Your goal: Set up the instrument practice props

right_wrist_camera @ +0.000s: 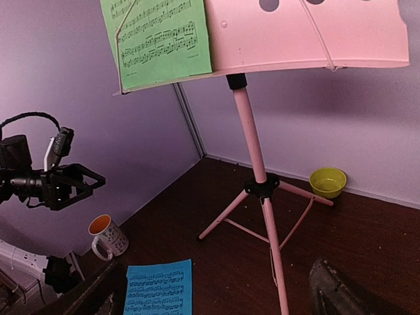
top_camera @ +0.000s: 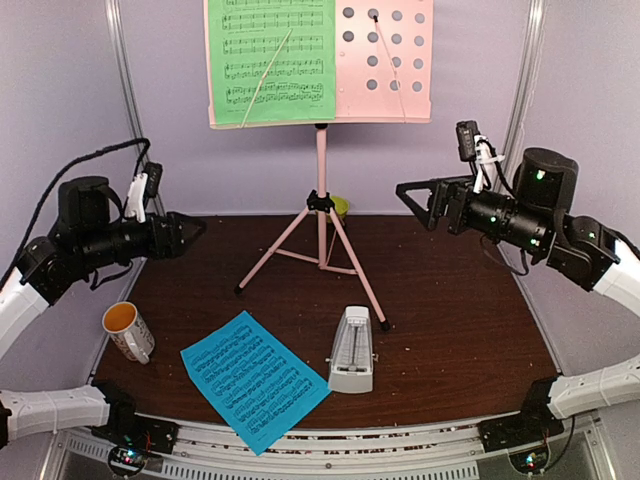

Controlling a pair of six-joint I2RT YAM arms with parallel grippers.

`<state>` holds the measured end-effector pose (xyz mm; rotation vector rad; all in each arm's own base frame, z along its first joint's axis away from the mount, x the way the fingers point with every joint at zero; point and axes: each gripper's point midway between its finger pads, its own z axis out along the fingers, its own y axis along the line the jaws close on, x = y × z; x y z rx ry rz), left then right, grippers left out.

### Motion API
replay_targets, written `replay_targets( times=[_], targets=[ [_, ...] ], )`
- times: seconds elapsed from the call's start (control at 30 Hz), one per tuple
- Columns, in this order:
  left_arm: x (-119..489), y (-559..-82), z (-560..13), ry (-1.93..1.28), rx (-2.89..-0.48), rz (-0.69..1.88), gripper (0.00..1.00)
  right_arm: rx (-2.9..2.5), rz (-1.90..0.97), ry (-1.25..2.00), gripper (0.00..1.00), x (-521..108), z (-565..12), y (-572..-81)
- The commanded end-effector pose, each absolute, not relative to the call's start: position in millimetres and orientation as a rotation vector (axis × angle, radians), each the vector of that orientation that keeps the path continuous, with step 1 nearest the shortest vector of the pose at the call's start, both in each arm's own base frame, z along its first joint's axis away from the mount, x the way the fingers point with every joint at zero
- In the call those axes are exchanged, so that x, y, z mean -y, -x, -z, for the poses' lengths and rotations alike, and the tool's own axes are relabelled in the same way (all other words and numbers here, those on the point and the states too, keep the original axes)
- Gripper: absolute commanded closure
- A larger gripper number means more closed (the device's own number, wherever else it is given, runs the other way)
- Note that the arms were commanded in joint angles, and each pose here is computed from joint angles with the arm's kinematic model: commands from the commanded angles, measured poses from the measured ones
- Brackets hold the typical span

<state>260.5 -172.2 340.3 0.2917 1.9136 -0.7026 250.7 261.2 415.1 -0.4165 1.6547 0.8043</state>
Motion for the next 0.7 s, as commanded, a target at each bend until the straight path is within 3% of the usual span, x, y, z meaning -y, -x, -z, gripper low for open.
replay_targets(
  times=[0.0,0.33,0.67],
  targets=[
    [151.9,-246.9,-263.3,-0.190,-2.169,0.567,0.20,-1.647,-0.820,0.404,0.03,-263.2,-412.1,-235.6],
    [136.2,-230.1,-143.3,-0.095,-2.554,0.404,0.15,-1.640,-0.867,0.415,0.02,-275.6,-402.9,-223.5],
    [127.8,-227.7,-80.8,-0.076,-2.772,0.368,0.12,-1.649,-0.904,0.417,0.01,-279.2,-390.7,-214.5]
  ],
)
